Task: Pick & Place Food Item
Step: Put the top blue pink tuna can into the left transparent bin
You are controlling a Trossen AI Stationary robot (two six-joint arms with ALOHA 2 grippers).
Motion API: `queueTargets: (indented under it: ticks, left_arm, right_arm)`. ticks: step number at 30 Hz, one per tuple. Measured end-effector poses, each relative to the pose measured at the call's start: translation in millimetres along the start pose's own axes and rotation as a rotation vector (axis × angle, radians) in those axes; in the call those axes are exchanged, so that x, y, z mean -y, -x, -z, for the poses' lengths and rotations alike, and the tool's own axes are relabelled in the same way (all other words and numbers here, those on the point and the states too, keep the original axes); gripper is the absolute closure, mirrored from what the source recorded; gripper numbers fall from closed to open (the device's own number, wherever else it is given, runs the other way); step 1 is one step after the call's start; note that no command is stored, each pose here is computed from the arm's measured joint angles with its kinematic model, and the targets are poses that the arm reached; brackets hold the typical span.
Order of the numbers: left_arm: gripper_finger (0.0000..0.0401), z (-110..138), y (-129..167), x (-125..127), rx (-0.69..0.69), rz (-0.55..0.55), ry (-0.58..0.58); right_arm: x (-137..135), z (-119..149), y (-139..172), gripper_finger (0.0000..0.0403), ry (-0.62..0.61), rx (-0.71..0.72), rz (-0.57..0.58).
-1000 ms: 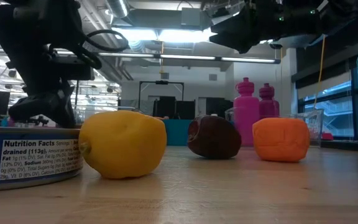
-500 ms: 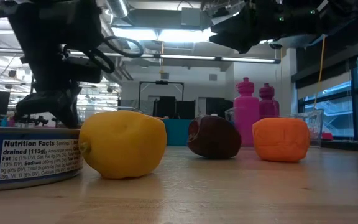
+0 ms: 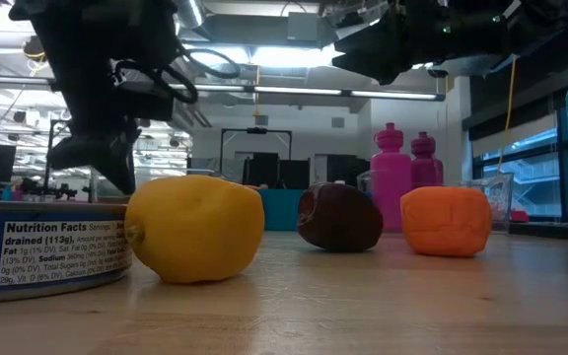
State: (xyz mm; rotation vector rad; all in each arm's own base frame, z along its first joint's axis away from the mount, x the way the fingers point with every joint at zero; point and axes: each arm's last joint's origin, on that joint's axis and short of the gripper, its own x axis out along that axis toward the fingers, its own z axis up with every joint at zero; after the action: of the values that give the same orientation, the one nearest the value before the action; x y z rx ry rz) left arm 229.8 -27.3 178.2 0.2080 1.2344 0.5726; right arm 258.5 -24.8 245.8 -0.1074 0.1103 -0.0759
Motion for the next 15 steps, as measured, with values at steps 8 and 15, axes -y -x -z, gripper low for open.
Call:
queueTargets:
  ticks: [8,15]
  left_arm:
    - [0.04,-3.5,5.7,-2.9,-0.008,-0.014,-0.009]
    - [0.0399,-3.4,5.7,-3.4,-0.005,-0.03,-0.01]
  right_arm:
    - [0.1,0.0,0.0,0.0115,0.0,0.0,0.0]
    - [0.1,0.0,0.0,0.0115,0.0,0.0,0.0]
